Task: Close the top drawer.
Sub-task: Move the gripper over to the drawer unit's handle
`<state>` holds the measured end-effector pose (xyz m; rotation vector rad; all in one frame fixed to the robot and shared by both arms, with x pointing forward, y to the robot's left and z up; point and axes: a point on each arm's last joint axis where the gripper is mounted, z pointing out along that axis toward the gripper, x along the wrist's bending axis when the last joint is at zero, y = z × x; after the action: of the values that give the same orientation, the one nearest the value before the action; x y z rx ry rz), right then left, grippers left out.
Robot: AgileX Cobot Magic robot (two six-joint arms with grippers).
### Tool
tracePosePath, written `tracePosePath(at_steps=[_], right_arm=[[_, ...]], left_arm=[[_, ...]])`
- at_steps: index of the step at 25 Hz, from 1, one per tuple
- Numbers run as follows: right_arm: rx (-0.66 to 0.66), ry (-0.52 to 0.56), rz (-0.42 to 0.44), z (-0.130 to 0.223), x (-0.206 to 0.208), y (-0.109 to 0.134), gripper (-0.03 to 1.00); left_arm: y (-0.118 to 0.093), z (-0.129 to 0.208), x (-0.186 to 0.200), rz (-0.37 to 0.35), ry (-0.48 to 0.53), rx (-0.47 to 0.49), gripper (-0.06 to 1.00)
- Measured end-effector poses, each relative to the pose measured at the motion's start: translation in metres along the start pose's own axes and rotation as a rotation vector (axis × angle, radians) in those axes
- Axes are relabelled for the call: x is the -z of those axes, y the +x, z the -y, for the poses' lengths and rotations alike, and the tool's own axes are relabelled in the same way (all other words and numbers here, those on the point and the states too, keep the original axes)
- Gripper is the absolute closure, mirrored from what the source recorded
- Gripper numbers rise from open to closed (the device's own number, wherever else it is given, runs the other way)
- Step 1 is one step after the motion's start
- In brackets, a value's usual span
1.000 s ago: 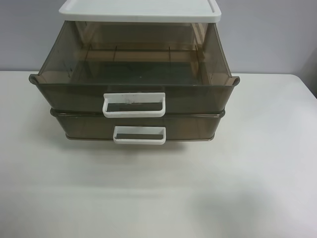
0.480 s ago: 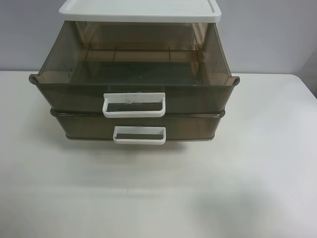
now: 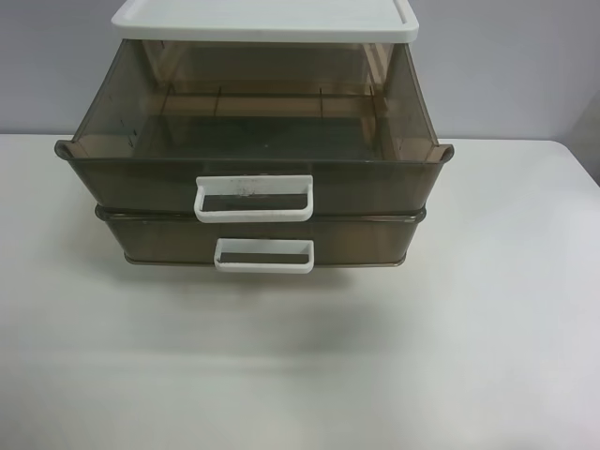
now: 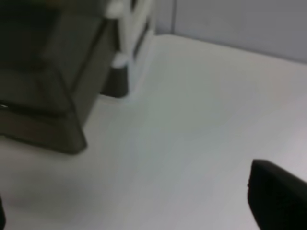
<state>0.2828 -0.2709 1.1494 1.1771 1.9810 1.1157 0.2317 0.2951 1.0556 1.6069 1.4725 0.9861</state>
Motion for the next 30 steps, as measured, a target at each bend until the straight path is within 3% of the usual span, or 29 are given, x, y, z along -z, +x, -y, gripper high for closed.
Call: tracePosePath(at_steps=[5,8,15,17,23,30], right_arm=[[0.156,0.107,-0.233,-0.046,-0.038,0.012,-0.03],[0.246,0.147,-0.301,-0.061,-0.054,0.025,-0.03],[0.532,0.292,-0.417,-0.097,-0.102,0.108,-0.03],[0.609,0.360,-0.478,-0.095,-0.114,0.148,-0.03],[0.718,0.501,-0.577,-0.064,-0.130,0.214,-0.03],[0.784,0.643,-0.523,-0.030,-0.166,0.246,-0.03]], left_arm=[[0.000,0.000,0.000,0.000,0.000,0.000,-0.05],[0.000,0.000,0.000,0.000,0.000,0.000,-0.05],[0.000,0.000,0.000,0.000,0.000,0.000,-0.05],[0.000,0.000,0.000,0.000,0.000,0.000,-0.05],[0.000,0.000,0.000,0.000,0.000,0.000,-0.05],[0.000,0.000,0.000,0.000,0.000,0.000,-0.05]])
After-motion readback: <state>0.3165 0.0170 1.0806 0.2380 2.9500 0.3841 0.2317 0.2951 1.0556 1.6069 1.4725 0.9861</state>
